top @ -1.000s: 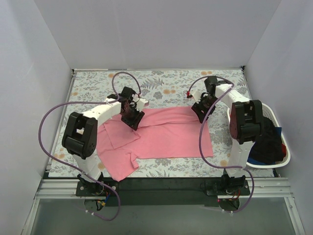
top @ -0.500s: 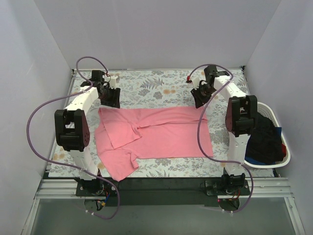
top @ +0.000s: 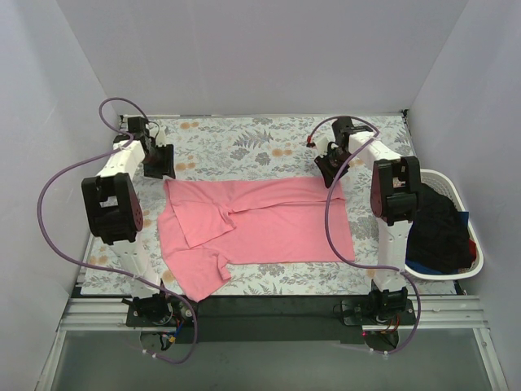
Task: Fold and stack the t-shirts
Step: Fold the tshirt
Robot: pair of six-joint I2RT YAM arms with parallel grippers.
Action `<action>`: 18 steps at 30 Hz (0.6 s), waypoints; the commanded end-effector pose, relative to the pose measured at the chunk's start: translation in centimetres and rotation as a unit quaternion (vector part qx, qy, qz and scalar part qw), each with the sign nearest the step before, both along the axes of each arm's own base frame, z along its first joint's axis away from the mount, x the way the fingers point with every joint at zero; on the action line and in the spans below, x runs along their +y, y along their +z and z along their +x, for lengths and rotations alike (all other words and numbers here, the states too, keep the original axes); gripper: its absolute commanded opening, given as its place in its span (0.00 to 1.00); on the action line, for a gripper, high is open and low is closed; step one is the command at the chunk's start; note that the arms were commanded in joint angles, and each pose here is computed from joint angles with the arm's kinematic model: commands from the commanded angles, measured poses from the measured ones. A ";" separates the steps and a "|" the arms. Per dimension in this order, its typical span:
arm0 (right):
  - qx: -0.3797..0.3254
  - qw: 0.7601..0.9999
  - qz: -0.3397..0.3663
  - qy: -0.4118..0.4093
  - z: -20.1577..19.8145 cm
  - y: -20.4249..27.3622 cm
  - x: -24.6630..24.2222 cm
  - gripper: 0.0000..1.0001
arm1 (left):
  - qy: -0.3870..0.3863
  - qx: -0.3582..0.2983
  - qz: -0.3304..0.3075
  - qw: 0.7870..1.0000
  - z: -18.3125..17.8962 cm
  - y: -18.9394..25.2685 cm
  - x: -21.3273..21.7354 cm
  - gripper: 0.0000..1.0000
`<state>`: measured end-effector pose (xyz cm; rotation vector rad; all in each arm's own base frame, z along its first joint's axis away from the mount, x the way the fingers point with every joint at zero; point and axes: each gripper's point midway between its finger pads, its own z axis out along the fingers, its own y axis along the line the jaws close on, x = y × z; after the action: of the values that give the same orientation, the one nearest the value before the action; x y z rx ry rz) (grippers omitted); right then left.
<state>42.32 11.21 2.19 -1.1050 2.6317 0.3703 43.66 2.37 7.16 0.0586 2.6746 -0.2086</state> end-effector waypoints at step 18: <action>-0.022 0.999 -0.047 -0.011 1.3 -2.4 -1.2 0.32 | 0.034 0.016 -0.026 0.999 1.3 -2.2 -0.2 0.35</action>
<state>43.28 10.92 2.14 -1.0818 2.6208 0.3031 42.92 1.85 3.28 -0.0337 2.7753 -0.2660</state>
